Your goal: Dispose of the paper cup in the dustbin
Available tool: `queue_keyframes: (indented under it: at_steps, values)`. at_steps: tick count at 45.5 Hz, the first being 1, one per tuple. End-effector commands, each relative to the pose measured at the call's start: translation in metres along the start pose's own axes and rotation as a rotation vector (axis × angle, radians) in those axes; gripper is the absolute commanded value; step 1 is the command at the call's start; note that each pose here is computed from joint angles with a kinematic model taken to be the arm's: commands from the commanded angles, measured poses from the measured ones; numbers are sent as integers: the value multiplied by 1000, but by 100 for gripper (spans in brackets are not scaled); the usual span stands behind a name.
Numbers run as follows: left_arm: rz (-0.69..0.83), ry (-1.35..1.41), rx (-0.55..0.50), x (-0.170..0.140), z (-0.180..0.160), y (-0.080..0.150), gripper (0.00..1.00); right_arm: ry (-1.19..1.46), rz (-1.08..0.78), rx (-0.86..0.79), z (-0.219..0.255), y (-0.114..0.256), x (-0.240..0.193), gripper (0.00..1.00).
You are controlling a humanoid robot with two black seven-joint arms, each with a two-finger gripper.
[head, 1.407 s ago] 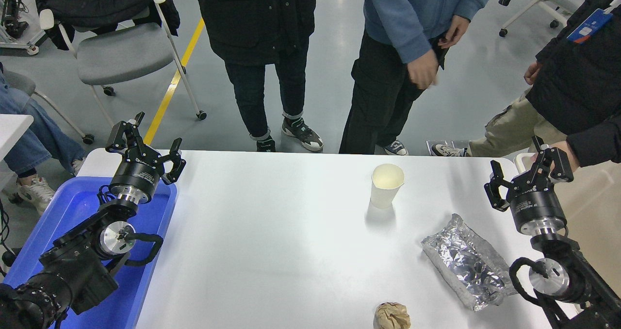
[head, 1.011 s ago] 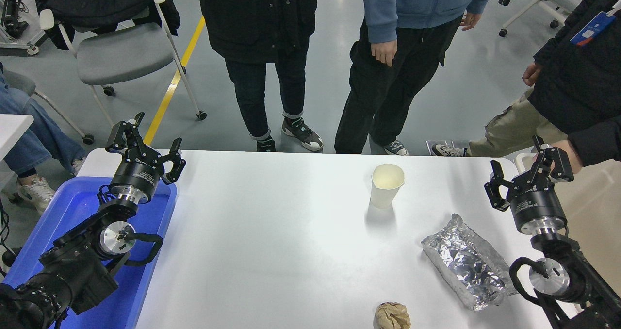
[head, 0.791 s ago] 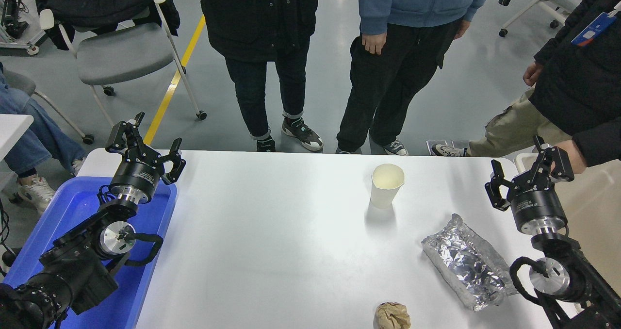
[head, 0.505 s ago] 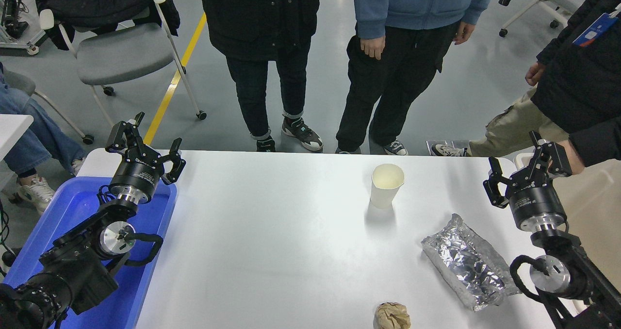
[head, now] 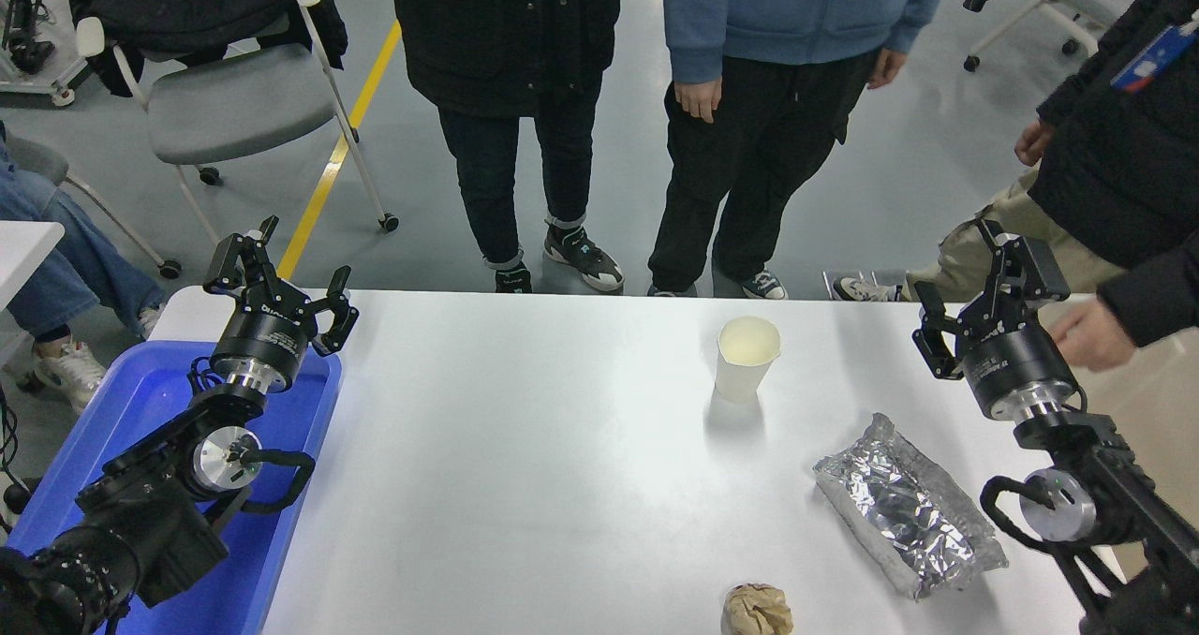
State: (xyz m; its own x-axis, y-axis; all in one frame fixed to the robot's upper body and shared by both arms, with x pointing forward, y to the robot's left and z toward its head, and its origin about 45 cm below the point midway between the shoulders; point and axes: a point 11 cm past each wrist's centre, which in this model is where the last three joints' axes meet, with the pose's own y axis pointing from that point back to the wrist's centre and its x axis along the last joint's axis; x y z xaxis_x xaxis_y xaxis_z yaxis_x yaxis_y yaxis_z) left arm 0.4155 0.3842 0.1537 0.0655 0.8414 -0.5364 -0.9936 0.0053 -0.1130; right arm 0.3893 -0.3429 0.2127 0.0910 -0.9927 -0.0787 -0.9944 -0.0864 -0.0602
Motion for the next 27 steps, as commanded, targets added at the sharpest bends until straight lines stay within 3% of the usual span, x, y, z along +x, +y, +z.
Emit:
queue_keyframes:
  at_steps: [1,13,27]
  values:
    - [0,0,0,0,0,0,100,223,-129,6,-34,-21,-6,99]
    - [0,-1,-1,0,1,0,100,543,-331,-56,-47,-27,-18,99]
    - [1,0,1,0,0,0,100,951,-666,-63,-68,-46,-79,99]
